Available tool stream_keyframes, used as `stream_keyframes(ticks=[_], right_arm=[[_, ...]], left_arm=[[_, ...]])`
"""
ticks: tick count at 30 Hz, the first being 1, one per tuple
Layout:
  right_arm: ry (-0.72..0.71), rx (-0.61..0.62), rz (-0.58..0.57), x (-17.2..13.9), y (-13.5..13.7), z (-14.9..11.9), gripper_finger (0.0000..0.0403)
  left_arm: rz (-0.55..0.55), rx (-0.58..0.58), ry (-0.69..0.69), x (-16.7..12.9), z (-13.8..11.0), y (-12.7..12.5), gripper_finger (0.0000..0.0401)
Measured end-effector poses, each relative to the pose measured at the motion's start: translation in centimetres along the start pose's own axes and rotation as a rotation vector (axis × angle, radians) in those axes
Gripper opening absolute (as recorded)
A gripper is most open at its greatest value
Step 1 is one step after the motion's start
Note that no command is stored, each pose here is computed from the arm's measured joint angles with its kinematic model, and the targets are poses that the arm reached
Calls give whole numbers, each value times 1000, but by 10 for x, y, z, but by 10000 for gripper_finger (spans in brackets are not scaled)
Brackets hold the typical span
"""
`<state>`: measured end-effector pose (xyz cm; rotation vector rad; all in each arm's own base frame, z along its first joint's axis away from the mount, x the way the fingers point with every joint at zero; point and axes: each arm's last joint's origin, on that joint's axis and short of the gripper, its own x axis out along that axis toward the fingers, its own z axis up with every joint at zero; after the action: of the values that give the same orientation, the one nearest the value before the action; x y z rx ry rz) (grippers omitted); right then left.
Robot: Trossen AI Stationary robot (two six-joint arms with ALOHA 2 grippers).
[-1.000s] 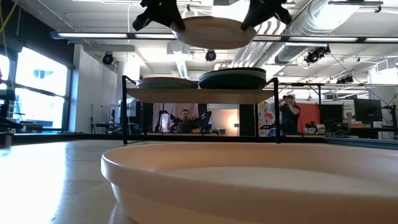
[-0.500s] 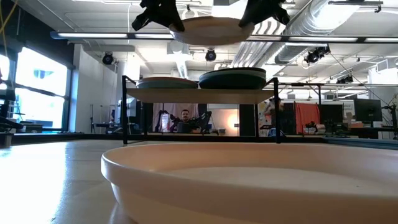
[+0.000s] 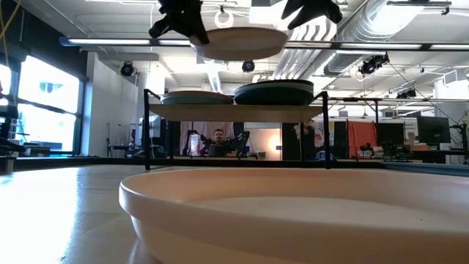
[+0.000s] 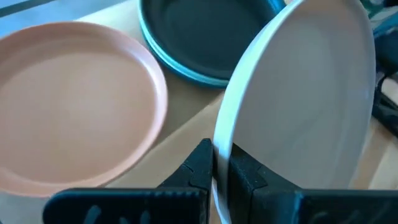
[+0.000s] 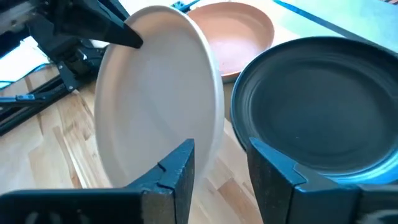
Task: Place and stack plates onto a shelf
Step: Stack the white plate on the top of the orange plate on the shelf
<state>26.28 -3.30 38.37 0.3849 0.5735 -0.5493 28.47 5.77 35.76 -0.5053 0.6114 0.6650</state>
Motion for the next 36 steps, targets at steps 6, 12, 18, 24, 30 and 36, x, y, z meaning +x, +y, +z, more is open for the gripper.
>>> stream_keyframes(ticks=[6, 12, 18, 24, 30, 36], right_arm=[[-41, 22, 5, -14, -8, 4, 126], [-51, 14, 11, -22, -10, 4, 126], [-19, -11, -4, -23, -12, 1, 126], [12, -16, -19, -23, -13, -2, 126], [20, -19, -23, -23, -14, -3, 126], [20, -19, -23, -23, -14, -3, 126]], left_arm=[[37, -20, -12, 4, 10, 17, 13], [78, -93, 36, 11, 23, 49, 13], [103, -182, 66, 11, 34, 84, 13], [94, -265, 55, 4, 45, 116, 13], [130, -363, 85, 1, 49, 149, 13], [170, -458, 113, 0, 48, 172, 14]])
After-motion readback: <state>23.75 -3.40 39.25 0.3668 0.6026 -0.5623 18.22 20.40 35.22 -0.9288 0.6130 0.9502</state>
